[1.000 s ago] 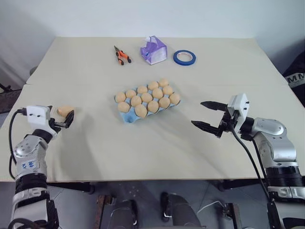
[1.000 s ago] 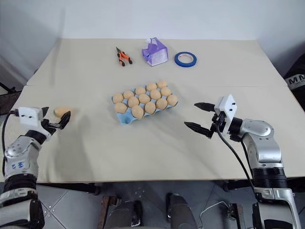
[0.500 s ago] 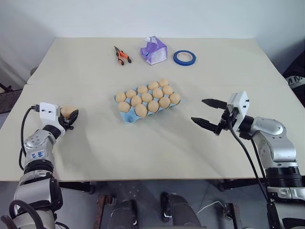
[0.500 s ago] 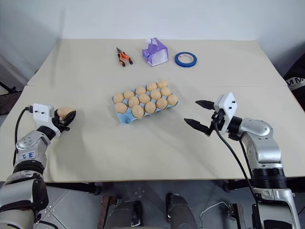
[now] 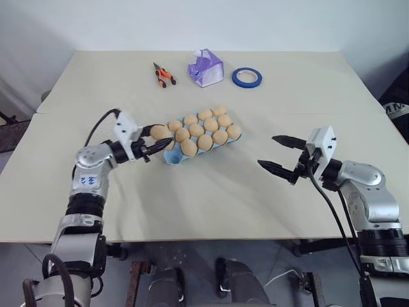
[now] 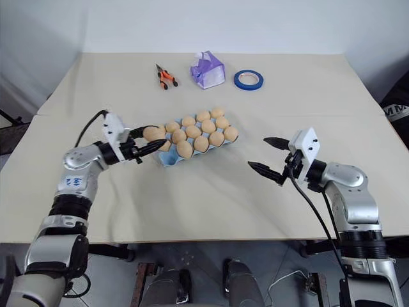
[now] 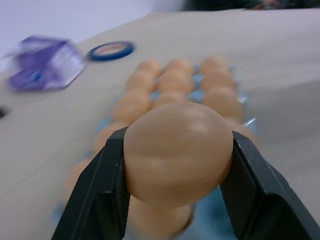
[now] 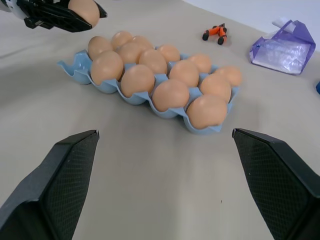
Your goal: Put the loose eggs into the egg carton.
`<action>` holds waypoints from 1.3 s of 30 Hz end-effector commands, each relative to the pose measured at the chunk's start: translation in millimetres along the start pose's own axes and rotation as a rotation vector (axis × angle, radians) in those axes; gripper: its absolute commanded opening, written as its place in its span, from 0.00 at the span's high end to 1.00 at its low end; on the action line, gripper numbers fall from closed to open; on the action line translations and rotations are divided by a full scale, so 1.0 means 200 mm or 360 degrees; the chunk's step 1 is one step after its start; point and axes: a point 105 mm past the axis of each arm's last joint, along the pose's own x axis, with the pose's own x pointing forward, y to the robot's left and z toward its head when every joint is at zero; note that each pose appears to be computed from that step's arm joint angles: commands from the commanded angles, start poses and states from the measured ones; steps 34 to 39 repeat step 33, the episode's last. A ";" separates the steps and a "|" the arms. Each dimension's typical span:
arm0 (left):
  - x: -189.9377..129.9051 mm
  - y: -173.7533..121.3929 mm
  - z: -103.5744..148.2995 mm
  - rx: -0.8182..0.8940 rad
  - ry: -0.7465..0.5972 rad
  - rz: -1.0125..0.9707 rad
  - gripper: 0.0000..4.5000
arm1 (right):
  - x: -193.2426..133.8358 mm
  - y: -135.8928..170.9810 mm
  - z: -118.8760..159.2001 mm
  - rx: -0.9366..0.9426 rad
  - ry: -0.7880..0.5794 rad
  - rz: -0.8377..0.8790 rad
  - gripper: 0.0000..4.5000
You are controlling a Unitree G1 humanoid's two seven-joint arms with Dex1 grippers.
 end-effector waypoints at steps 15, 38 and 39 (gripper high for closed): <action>-0.03 -0.03 -0.02 0.0018 0.0126 -0.0154 0.01 | -0.08 0.01 0.05 -0.0064 -0.0063 -0.0129 0.00; -0.48 -0.03 0.06 -0.0155 0.0106 -0.0016 0.01 | -0.03 -0.02 0.06 -0.0098 -0.0036 0.0011 0.00; -0.48 -0.03 0.06 -0.0155 0.0106 -0.0016 0.01 | -0.03 -0.02 0.06 -0.0098 -0.0036 0.0011 0.00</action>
